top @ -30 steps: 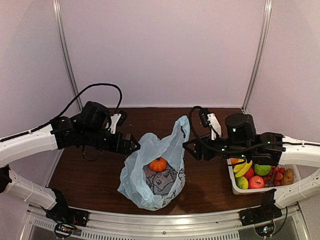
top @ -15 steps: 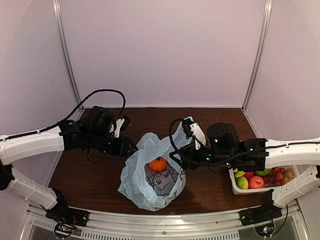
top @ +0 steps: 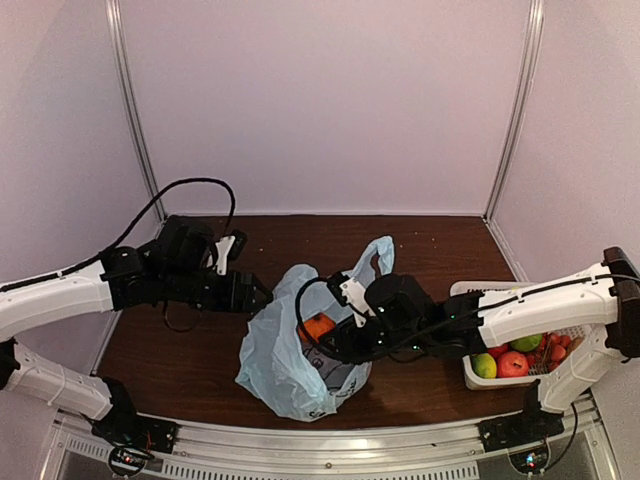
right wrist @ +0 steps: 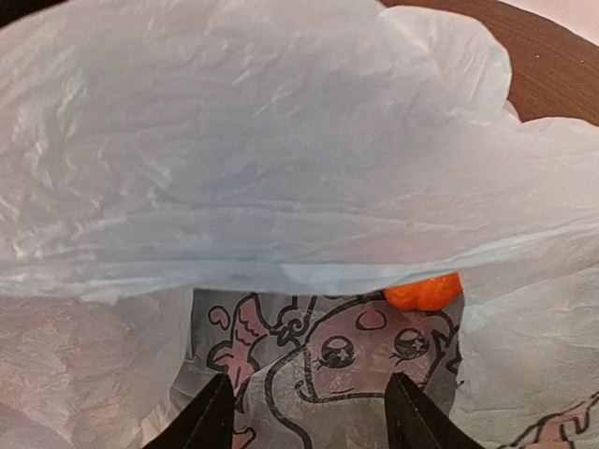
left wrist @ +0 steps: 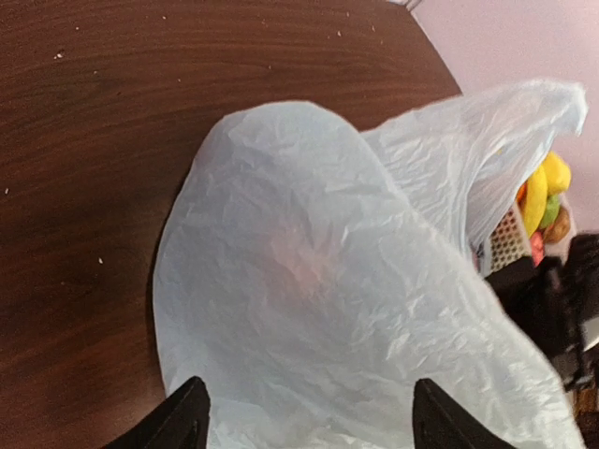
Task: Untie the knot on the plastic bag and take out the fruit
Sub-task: Adjust the takeout bag at the center of the board, then reach into the gripper in the takeout bag.
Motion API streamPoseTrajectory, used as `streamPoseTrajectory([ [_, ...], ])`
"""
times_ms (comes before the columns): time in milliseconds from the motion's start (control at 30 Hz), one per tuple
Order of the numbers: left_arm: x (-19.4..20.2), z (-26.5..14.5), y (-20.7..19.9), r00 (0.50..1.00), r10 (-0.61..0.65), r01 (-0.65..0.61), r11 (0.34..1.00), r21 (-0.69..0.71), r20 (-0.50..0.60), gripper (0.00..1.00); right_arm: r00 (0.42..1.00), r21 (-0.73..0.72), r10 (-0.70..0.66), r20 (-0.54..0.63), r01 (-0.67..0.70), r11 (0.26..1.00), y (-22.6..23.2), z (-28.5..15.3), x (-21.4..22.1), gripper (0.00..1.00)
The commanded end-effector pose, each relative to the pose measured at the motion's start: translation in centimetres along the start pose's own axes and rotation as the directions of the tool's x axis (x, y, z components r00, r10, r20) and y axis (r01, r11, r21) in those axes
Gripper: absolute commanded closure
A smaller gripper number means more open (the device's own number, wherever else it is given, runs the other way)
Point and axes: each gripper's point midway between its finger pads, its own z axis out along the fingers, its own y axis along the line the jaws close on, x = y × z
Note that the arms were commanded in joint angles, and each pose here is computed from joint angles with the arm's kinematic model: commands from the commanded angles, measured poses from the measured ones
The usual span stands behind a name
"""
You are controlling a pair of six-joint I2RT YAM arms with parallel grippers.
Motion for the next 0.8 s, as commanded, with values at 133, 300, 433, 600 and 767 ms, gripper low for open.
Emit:
streamPoseTrajectory([
  [133, -3.6, -2.7, -4.2, 0.996, 0.002, -0.014, 0.990, 0.140, 0.086, 0.03, 1.000, -0.066, -0.016, -0.020, 0.015, 0.998, 3.7, 2.0, 2.3, 0.45],
  [300, -2.9, -1.5, -5.1, 0.999, 0.012, -0.018, 0.987, 0.158, 0.038, 0.03, 1.000, -0.042, 0.014, -0.004, -0.014, 0.999, 3.2, 1.8, 2.7, 0.45],
  [433, -1.5, 0.3, -5.7, 0.999, 0.033, -0.028, 0.987, 0.156, -0.030, 0.03, 1.000, -0.035, 0.014, 0.002, -0.014, 0.999, 3.1, 1.8, 2.6, 0.45],
  [600, 0.2, 1.6, -4.0, 0.994, 0.046, -0.040, 0.998, 0.055, -0.102, 0.06, 1.000, 0.009, 0.023, 0.017, -0.023, 1.000, 2.1, 1.4, 2.5, 0.45],
  [767, 1.6, 1.8, -2.4, 0.993, 0.037, -0.036, 0.999, 0.007, -0.108, 0.62, 0.997, 0.120, 0.055, 0.054, -0.061, 0.991, -0.3, 0.8, 2.1, 0.45],
])
